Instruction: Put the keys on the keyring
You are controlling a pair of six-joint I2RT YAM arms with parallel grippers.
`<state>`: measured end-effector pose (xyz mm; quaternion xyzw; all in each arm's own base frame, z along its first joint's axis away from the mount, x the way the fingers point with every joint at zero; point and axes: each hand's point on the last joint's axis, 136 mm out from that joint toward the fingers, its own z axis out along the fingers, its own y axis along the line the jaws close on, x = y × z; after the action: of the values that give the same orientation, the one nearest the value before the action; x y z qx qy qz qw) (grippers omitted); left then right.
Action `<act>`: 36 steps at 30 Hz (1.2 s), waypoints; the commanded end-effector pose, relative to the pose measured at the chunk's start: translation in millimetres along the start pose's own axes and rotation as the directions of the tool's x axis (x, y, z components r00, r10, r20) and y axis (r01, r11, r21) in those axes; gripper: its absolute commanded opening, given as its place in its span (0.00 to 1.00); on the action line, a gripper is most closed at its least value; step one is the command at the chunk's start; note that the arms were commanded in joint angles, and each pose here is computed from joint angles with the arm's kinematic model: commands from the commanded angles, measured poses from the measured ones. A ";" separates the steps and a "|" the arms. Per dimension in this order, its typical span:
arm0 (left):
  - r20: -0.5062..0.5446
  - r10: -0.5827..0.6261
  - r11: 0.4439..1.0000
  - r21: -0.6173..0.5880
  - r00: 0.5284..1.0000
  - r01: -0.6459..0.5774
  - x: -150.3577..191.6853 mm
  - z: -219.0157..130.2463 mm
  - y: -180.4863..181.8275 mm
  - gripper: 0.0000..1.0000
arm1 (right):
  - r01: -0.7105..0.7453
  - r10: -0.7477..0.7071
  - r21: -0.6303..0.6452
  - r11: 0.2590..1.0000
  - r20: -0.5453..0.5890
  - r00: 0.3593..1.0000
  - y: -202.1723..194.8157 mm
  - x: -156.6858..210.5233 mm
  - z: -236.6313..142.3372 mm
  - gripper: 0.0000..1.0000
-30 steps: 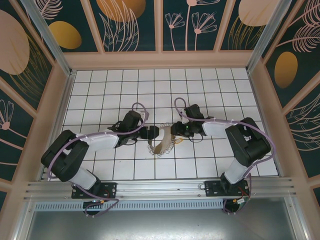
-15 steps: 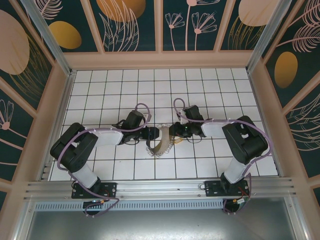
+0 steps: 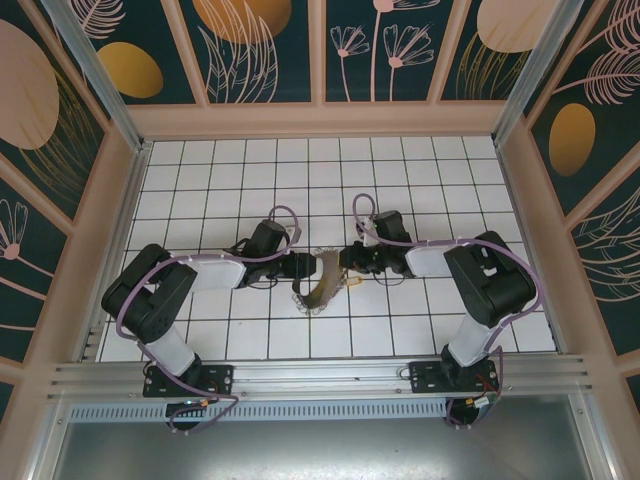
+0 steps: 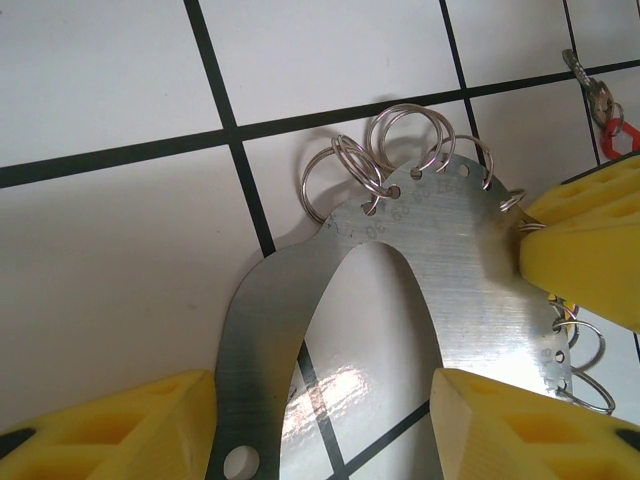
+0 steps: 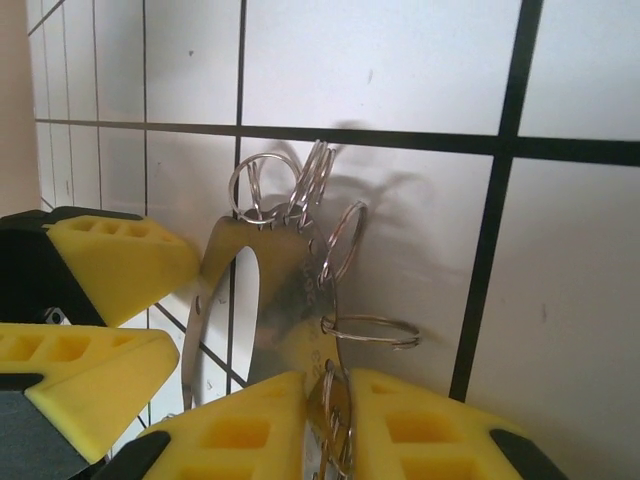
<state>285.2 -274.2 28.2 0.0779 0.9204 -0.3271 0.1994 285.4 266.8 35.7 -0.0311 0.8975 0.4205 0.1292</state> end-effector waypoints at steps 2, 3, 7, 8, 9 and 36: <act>-0.046 0.011 0.996 0.090 0.999 -0.007 11.0 9.6 -18.0 0.60 | 0.028 -0.027 -0.094 0.995 0.011 1.000 20.4 -4.3 -1.0 0.09; -0.037 0.010 0.997 0.077 0.999 -0.007 8.6 9.5 -16.3 0.62 | 0.034 -0.032 -0.095 0.995 0.017 0.999 21.6 -5.9 -2.0 0.07; 0.076 0.025 0.999 0.043 0.997 -0.028 -15.5 -7.6 -20.8 0.69 | 0.039 -0.035 -0.111 0.993 0.044 0.998 25.8 -12.6 -9.2 0.01; 0.101 0.027 0.999 0.032 0.995 -0.031 -20.5 -11.1 -21.0 0.72 | 0.041 -0.035 -0.124 0.991 0.051 0.998 28.6 -14.2 -11.4 0.00; 0.130 0.027 0.999 0.019 0.991 -0.029 -27.3 -15.2 -21.1 0.75 | 0.043 -0.035 -0.141 0.989 0.061 0.998 31.9 -17.1 -15.0 0.00; 0.350 -0.169 0.946 0.321 0.922 0.051 -122.9 -94.3 -47.4 0.84 | 0.180 -0.084 -0.280 0.943 0.324 0.942 88.7 -102.0 -90.5 0.00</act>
<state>349.7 -243.6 154.7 -0.0117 0.8290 -0.4452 0.3382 336.7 246.2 134.5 -0.0154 0.8236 0.5116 0.2443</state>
